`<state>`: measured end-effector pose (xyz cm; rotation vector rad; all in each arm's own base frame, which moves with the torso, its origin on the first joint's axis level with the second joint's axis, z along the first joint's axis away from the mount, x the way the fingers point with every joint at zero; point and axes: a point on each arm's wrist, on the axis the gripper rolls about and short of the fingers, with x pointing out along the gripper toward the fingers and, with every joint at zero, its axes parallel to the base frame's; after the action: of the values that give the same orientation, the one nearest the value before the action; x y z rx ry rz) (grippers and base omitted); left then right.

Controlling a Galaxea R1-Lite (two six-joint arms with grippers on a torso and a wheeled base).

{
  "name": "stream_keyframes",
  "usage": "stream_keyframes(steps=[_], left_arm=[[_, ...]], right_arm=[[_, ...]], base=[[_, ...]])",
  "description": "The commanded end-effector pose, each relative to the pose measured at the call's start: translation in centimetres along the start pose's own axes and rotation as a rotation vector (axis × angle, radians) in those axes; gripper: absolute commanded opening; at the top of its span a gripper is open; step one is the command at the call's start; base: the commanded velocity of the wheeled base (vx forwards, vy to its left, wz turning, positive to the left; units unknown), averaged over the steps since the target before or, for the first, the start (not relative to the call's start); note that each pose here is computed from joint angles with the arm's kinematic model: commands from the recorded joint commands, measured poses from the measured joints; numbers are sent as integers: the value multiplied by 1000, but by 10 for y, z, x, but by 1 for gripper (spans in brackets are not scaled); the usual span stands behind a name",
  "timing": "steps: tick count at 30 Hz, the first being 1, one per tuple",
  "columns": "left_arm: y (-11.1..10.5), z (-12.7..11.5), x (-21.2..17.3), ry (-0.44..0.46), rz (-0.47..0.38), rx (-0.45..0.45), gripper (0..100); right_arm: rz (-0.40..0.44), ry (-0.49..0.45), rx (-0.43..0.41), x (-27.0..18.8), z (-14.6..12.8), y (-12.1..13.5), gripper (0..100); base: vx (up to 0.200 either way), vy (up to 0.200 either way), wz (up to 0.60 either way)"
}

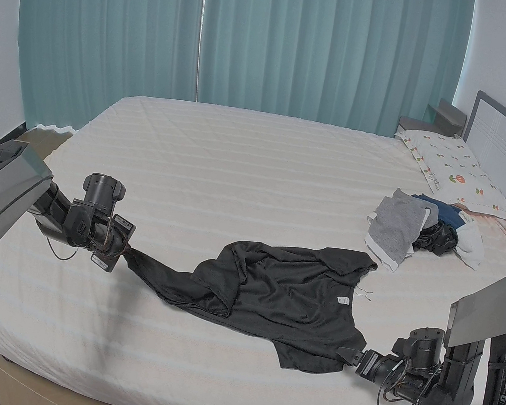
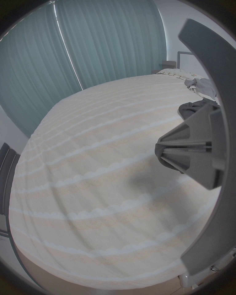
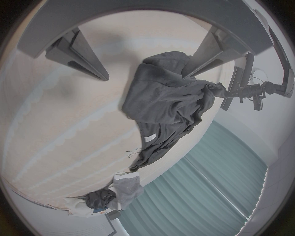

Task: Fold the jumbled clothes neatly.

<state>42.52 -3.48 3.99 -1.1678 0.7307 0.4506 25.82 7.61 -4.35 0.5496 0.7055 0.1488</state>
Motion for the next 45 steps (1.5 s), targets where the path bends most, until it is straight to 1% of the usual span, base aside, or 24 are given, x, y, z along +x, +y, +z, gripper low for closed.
stream_keyframes(steps=[1,3,6,8,9,12,14,15,16,19,20,22,23,24,26,27,28,32,34,41,43,45], left_arm=[[11,-4,3,11,37,4,0],[13,-5,1,14,44,5,0],[16,-6,-1,20,54,8,0],[16,-7,-2,20,55,8,0],[18,-7,-4,22,61,11,0],[23,-9,-7,29,77,22,0],[32,-11,-10,40,104,65,0],[33,-12,-11,42,108,71,0],[42,-15,-15,54,133,106,0],[53,-22,-21,80,167,157,0],[53,-22,-21,80,167,157,0],[64,-30,-30,105,198,198,0],[64,-30,-30,105,198,198,0],[70,-35,-36,123,216,239,0],[74,-38,-40,134,226,268,0],[74,-38,-40,134,226,268,0],[81,-43,-47,152,243,305,0],[96,-58,-60,199,283,375,0],[108,-73,-69,242,315,426,0],[130,-107,-86,329,373,526,0],[136,-114,-90,349,389,549,0],[137,-117,-92,355,392,559,0]], right_arm=[[46,15,-30,10,-7,14,100],[41,18,-41,17,-10,18,100],[-9,4,-54,32,-13,21,100],[-19,14,-59,34,-14,23,100],[-31,30,-66,34,-17,25,0],[-49,27,-68,31,-17,24,0],[-75,25,-70,22,-14,20,0],[-80,29,-72,20,-15,19,0],[-103,32,-76,10,-12,13,0],[-130,32,-79,-4,-5,3,0],[-130,32,-79,-4,-5,3,0],[-144,44,-75,-21,1,-7,0],[-144,44,-75,-21,1,-7,0],[-138,57,-80,-34,4,-13,0],[-137,63,-86,-42,5,-16,0],[-137,63,-86,-42,5,-16,0],[-146,78,-100,-50,5,-20,0],[-161,124,-138,-62,0,-30,0],[-159,150,-156,-67,-3,-34,0],[-192,175,-172,-70,-3,-42,0],[-206,195,-186,-72,-3,-45,0],[-212,206,-196,-72,-4,-46,0]], base=[[0,0,0],[0,0,0],[0,0,0],[0,0,0],[0,0,0],[0,0,0],[0,0,0],[0,0,0],[0,0,0],[0,0,0],[0,0,0],[0,0,0],[0,0,0],[0,0,0],[0,0,0],[0,0,0],[0,0,0],[0,0,0],[0,0,0],[0,0,0],[0,0,0],[0,0,0]])
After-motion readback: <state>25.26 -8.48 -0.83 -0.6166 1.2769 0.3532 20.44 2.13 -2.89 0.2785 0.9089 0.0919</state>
